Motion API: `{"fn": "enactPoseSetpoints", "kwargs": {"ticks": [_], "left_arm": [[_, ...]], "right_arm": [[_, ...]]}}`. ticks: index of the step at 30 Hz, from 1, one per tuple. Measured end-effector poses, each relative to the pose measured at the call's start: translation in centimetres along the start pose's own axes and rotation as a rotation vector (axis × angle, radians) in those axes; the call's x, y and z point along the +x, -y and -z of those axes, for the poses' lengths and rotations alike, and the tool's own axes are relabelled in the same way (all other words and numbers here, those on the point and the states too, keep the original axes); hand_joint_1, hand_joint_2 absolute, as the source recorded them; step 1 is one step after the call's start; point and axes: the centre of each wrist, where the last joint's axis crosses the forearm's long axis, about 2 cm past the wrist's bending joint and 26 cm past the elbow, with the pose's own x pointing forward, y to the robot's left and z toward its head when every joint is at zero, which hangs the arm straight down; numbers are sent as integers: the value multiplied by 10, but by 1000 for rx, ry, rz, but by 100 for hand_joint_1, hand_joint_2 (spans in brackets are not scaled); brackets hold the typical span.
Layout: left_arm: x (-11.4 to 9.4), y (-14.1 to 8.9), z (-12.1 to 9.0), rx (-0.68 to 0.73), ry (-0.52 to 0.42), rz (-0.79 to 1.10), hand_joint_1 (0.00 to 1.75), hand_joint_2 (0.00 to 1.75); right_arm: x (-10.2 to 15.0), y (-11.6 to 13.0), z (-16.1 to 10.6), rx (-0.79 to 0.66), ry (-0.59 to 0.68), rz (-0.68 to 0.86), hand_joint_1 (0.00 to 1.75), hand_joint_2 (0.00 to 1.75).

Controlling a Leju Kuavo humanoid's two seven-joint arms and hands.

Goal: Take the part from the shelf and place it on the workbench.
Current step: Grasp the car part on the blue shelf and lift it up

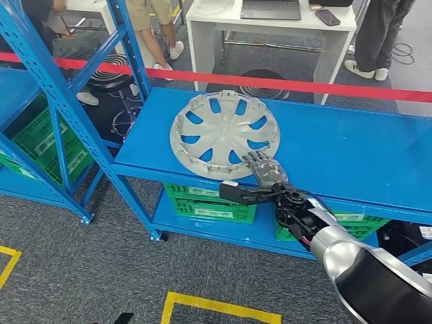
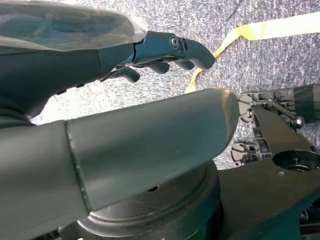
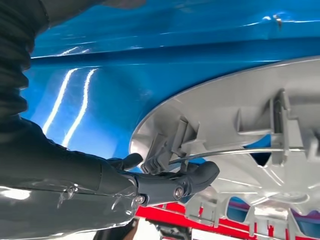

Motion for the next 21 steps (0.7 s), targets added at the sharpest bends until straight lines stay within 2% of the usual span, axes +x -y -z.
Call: {"fn": "enactPoseSetpoints", "kwargs": {"ticks": [9, 14, 18, 21], "left_arm": [[0, 0, 0, 0, 0, -1, 0, 0], [-1, 0, 0, 0, -2, -9, 0, 0], [-2, 0, 0, 2, -5, -17, 0, 0], [-4, 1, 0, 2, -8, -20, 0, 0]], "right_arm": [[3, 11, 4, 37, 15, 42, 0, 175], [9, 22, 8, 2, -25, 74, 0, 175], [17, 44, 12, -81, -25, 200, 0, 175], [26, 66, 11, -192, 52, 360, 0, 175]]}}
